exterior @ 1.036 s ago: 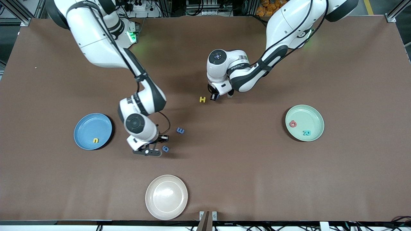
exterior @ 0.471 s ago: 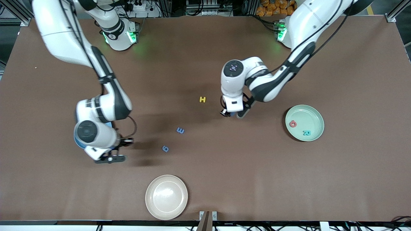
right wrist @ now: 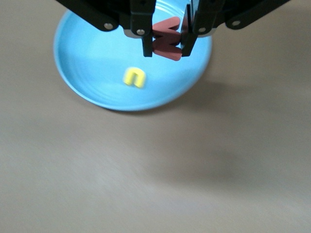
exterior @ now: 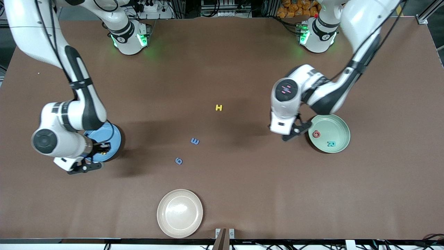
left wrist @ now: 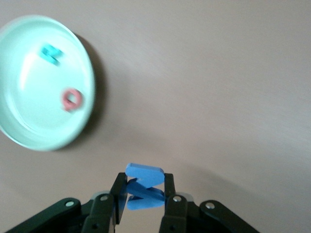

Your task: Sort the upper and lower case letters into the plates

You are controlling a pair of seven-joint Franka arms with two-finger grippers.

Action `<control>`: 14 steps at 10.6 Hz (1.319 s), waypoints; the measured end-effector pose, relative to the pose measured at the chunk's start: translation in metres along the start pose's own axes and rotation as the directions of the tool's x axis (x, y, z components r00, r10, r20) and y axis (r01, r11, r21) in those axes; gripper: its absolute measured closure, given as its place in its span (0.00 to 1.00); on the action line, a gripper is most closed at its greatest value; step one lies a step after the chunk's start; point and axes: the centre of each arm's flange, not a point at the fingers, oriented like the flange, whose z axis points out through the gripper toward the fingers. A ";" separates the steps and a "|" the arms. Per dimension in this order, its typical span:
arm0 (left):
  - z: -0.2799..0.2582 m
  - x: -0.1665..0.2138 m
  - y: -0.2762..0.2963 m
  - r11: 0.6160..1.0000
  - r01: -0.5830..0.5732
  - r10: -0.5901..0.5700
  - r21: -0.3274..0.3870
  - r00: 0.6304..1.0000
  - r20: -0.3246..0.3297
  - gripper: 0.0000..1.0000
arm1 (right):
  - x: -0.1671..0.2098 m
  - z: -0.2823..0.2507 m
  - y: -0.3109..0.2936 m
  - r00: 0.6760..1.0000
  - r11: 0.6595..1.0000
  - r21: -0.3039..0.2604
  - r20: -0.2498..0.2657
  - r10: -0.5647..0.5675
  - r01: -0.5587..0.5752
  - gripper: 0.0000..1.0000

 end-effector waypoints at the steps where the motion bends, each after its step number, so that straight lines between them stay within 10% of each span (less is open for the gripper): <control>1: 0.001 0.025 -0.026 0.999 -0.050 0.050 0.000 0.998 0.024 0.66 | -0.007 0.003 0.017 1.000 1.000 0.009 0.017 -0.004 0.004 0.72; 3: 0.010 0.071 -0.081 0.989 -0.149 0.150 -0.025 0.987 0.065 0.66 | -0.012 0.002 0.026 1.000 1.000 0.015 0.027 0.003 -0.003 0.67; 6: 0.039 0.105 -0.145 0.971 -0.234 0.238 -0.043 0.964 0.122 0.66 | -0.005 -0.002 0.002 0.999 0.999 0.016 0.018 -0.035 0.035 0.22; 9: 0.067 0.120 -0.177 0.965 -0.253 0.261 -0.067 0.951 0.168 0.66 | 0.016 -0.020 -0.073 0.989 0.989 -0.007 -0.024 -0.146 0.146 0.00; 14: 0.029 0.085 -0.119 0.960 -0.259 0.272 -0.107 0.953 0.131 0.06 | 0.052 -0.050 -0.199 0.946 0.953 -0.019 -0.119 -0.301 0.301 0.00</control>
